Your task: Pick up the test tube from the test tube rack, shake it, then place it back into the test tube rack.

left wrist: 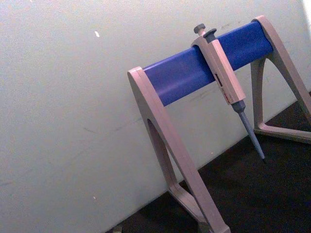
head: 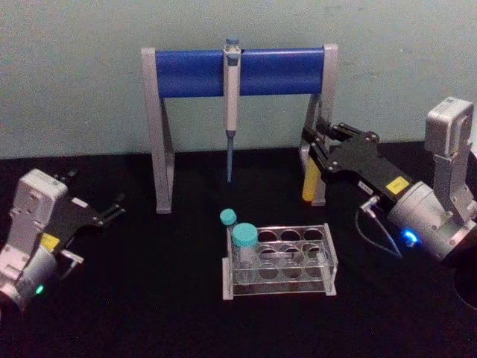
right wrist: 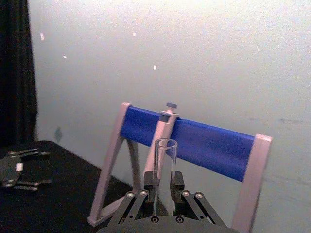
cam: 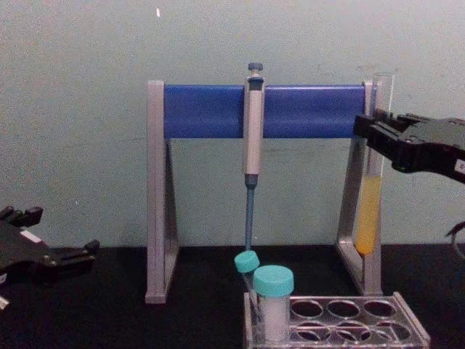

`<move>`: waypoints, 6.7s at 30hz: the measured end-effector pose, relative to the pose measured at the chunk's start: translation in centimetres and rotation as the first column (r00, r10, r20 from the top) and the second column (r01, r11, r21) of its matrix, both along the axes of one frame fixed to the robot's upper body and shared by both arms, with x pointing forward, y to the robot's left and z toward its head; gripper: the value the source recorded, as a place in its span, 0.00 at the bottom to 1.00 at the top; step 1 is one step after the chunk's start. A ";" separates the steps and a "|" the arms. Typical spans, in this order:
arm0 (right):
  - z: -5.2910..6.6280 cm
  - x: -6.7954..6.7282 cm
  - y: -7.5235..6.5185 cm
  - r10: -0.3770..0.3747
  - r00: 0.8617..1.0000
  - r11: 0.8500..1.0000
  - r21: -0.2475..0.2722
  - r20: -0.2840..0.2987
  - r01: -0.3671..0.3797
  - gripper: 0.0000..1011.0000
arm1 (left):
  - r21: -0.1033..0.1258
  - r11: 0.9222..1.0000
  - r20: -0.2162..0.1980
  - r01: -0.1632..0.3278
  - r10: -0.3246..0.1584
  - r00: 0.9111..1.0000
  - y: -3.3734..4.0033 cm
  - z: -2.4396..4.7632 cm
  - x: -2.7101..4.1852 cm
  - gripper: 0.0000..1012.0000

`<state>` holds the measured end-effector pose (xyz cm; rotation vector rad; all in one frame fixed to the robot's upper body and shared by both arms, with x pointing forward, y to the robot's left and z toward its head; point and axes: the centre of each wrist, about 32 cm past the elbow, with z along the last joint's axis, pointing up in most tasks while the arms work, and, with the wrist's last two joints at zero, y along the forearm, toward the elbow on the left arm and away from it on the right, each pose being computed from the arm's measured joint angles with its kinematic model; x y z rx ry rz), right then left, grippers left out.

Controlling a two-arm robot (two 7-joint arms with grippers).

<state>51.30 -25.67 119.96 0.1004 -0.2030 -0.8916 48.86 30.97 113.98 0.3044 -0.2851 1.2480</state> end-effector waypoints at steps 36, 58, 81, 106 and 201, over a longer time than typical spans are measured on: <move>3.6 -1.5 -2.9 0.255 0.950 0.960 -0.072 -0.177 -0.271 0.23 | 0.000 1.000 0.000 0.000 0.000 1.000 0.00 0.00 0.00 0.99; 2.8 -0.1 -2.1 -0.021 0.998 0.995 -0.100 -0.060 0.015 0.23 | 0.000 1.000 0.000 0.000 0.000 1.000 0.00 0.00 0.00 0.99; 2.0 1.5 -1.1 0.322 0.938 0.947 0.060 -0.126 -0.317 0.23 | 0.000 1.000 0.000 0.000 0.000 1.000 0.00 0.00 0.00 0.99; 3.3 0.2 -3.0 0.072 0.996 0.997 -0.022 -0.059 -0.073 0.23 | 0.000 1.000 0.000 0.000 0.000 1.000 0.00 0.00 0.00 0.99; 0.3 1.1 -3.0 0.330 0.943 0.944 0.034 -0.044 -0.329 0.23 | 0.000 1.000 0.000 0.000 0.000 1.000 0.00 0.00 0.00 0.99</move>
